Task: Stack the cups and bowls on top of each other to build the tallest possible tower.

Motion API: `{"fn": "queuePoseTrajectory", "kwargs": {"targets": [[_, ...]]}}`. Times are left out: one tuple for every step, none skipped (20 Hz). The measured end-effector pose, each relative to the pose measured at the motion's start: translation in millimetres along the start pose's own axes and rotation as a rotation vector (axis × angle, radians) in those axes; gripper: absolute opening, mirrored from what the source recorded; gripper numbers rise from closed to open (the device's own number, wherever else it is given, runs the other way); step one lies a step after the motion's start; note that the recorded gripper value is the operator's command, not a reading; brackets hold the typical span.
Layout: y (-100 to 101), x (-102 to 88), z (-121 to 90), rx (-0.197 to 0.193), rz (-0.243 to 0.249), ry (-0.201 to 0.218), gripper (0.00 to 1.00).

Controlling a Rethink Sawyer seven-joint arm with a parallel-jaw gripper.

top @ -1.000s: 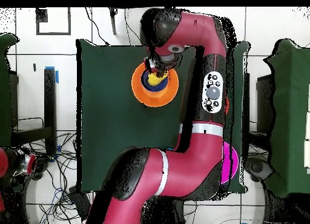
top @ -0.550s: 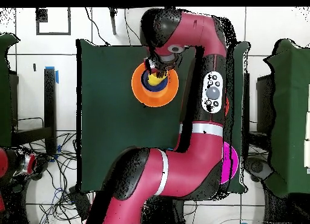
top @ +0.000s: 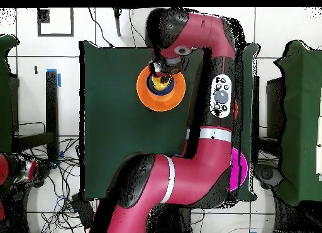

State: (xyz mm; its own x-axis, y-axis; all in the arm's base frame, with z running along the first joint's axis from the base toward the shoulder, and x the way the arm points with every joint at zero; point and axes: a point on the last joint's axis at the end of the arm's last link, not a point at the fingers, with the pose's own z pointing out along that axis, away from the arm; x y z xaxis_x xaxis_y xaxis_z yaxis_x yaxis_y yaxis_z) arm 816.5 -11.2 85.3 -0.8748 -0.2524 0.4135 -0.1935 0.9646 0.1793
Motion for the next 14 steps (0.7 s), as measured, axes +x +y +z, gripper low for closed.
{"fn": "queuePoseTrajectory", "kwargs": {"targets": [[1.0, 0.9, -0.6, -0.007, -0.001, 0.006, 0.0], [1.6, 1.2, -0.8, -0.012, -0.002, 0.008, 0.0], [2.0, 1.4, -1.0, -0.015, -0.002, 0.009, 0.0], [2.9, 1.6, -1.6, -0.021, -0.003, 0.011, 0.0], [3.3, 1.7, -1.8, -0.024, -0.004, 0.011, 0.0], [3.6, 1.6, -2.2, -0.027, -0.004, 0.01, 0.0], [4.0, 1.5, -2.5, -0.029, -0.005, 0.009, 0.0], [4.3, 1.4, -2.6, -0.031, -0.005, 0.008, 0.0], [4.3, 1.4, -2.5, -0.031, -0.005, 0.008, 0.0], [4.3, 1.4, -2.3, -0.031, -0.005, 0.008, 0.0], [4.3, 1.3, -2.1, -0.031, -0.005, 0.008, 0.0], [4.3, 1.3, -2.0, -0.032, -0.005, 0.009, 0.0], [4.3, 1.3, -2.0, -0.032, -0.005, 0.009, 0.0], [4.3, 1.3, -1.8, -0.032, -0.005, 0.009, 0.0]]}}
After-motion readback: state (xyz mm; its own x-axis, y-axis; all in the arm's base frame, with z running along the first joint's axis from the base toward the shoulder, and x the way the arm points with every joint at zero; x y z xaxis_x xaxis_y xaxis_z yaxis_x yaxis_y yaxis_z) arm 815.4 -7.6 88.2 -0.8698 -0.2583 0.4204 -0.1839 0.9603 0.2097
